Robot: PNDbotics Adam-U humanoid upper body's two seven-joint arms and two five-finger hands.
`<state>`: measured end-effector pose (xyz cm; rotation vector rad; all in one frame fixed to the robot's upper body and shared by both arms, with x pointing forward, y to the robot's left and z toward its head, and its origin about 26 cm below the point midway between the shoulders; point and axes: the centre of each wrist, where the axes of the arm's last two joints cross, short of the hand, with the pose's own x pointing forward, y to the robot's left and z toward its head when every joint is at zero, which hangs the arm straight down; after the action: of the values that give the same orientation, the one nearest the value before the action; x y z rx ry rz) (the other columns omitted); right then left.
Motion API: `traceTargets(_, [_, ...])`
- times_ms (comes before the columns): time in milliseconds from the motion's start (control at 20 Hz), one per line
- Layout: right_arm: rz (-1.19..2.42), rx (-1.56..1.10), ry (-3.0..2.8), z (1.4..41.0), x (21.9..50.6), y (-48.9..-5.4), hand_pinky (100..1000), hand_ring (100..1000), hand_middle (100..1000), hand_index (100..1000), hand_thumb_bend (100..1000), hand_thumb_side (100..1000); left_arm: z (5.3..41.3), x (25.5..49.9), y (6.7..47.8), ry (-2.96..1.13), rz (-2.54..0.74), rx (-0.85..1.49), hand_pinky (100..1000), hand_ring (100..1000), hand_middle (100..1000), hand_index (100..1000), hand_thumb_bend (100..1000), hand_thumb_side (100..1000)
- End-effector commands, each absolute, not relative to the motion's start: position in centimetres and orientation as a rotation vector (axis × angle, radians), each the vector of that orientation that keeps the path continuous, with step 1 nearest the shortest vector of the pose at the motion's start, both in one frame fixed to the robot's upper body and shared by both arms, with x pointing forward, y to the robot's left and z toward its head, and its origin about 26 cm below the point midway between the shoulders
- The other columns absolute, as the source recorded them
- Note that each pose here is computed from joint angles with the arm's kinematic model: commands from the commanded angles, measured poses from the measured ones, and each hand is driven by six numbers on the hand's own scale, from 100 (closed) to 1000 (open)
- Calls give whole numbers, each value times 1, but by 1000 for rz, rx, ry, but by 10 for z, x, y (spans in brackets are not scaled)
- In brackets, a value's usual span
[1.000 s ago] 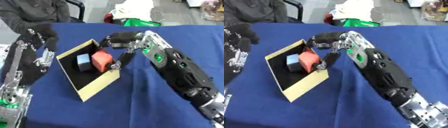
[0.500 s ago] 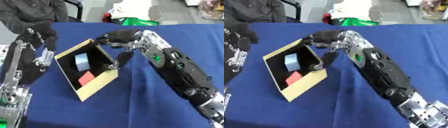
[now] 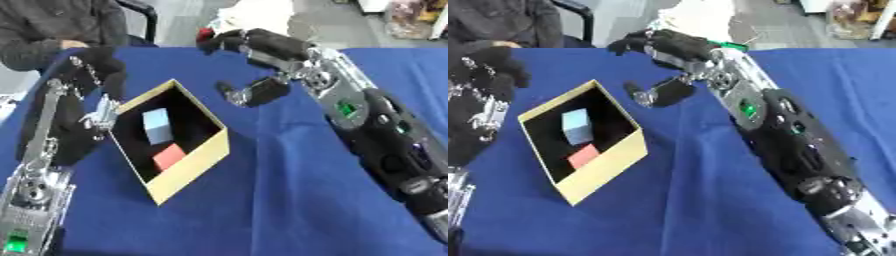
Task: Pick up objects on the table and place them in the box.
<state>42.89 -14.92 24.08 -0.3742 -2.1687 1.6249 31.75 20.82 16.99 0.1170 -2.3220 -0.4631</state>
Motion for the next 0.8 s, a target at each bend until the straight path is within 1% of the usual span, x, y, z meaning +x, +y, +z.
traceTargets(50, [1430, -327, -2262, 267, 412, -167, 803, 865, 786, 931, 100, 421, 173, 318, 217, -2329, -456, 171, 650, 646, 610, 802, 245, 536])
traceTargets(300, [1135, -179, -2316, 266, 380, -191, 782, 854, 753, 896, 100, 447, 168, 318, 224, -2306, -428, 212, 648, 645, 609, 801, 243, 543])
traceTargets(350, [1086, -148, -2321, 264, 373, -194, 780, 853, 749, 891, 100, 462, 166, 318, 225, -2300, -423, 220, 647, 645, 609, 801, 236, 465])
traceTargets(400, [1034, -114, -2326, 262, 367, -197, 778, 852, 746, 886, 100, 467, 164, 318, 226, -2292, -418, 226, 646, 644, 608, 801, 243, 548])
traceTargets(600, [878, -1, -2342, 249, 342, -206, 777, 855, 744, 881, 100, 504, 158, 318, 230, -2268, -398, 244, 644, 644, 607, 800, 240, 556])
traceTargets(800, [797, 49, -2313, 229, 328, -212, 778, 860, 743, 879, 100, 538, 153, 318, 232, -2253, -388, 249, 643, 644, 607, 798, 239, 565])
